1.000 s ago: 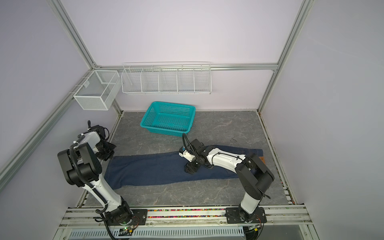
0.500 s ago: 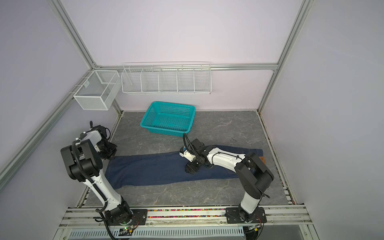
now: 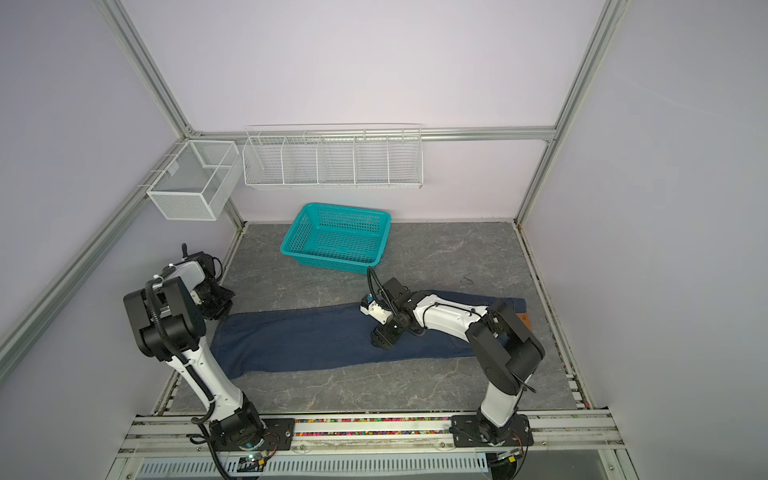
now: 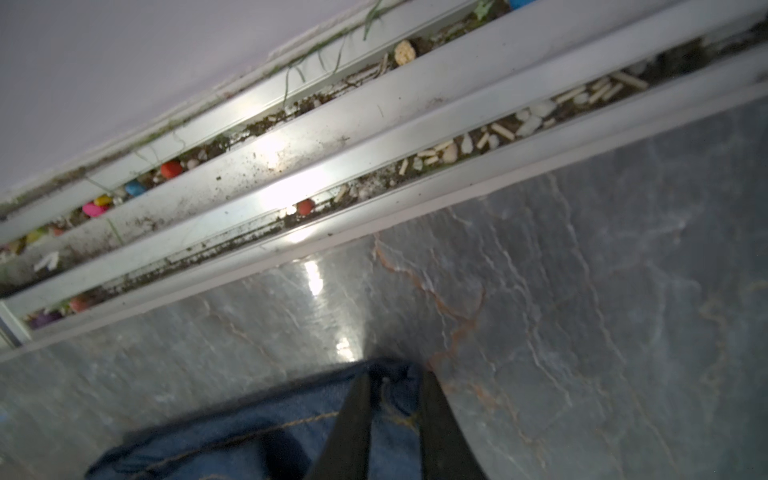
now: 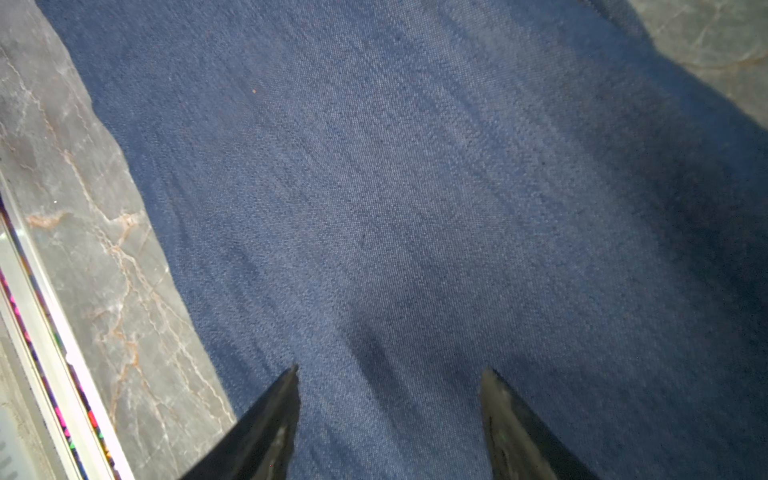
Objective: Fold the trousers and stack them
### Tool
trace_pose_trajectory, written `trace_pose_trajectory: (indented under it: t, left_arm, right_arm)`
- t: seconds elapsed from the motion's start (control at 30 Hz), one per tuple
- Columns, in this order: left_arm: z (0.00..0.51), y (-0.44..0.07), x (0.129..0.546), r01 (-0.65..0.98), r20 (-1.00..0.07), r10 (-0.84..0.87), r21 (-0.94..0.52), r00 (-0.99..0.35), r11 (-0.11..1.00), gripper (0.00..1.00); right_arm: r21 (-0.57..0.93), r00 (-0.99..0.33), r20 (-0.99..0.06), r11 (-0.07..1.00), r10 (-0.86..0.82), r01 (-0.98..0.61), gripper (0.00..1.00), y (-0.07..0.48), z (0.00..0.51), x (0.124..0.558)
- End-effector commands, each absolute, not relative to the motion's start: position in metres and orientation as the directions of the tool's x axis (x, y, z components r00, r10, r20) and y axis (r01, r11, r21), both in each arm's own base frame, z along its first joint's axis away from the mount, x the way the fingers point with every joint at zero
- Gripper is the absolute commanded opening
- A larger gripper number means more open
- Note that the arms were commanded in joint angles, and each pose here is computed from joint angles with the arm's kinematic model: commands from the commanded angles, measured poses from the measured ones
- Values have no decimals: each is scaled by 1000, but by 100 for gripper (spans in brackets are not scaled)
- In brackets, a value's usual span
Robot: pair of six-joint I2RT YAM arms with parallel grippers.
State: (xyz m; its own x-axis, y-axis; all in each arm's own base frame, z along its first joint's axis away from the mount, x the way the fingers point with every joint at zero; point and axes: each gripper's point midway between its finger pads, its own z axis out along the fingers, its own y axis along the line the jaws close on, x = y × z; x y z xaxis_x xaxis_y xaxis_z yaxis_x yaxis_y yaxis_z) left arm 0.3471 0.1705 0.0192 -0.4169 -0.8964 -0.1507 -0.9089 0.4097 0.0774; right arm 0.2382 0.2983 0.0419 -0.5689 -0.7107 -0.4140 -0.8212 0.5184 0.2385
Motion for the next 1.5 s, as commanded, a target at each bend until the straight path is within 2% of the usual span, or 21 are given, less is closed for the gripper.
trace_pose_trajectory:
  t: [0.0, 0.77, 1.03, 1.23, 1.47]
  left_arm:
    - [17, 175, 345, -907, -161, -893, 114, -420, 406, 12]
    - [73, 179, 355, -899, -222, -872, 60, -437, 435, 7]
    - [70, 178, 377, -886, -210, -863, 46, -460, 461, 6]
    - [75, 178, 381, -873, -225, -846, 49, -483, 485, 10]
    - [53, 177, 391, -859, -185, -840, 53, -510, 510, 11]
  right_arm:
    - [254, -556, -406, 495, -725, -831, 70, 299, 42, 236]
    - [253, -554, -411, 493, -724, -832, 70, 300, 44, 238]
    - [198, -574, -354, 540, -739, -818, 70, 285, 28, 249]
    - [183, -604, -305, 577, -736, -796, 70, 277, 17, 254]
    - [179, -641, -278, 617, -715, -766, 70, 270, 14, 258]
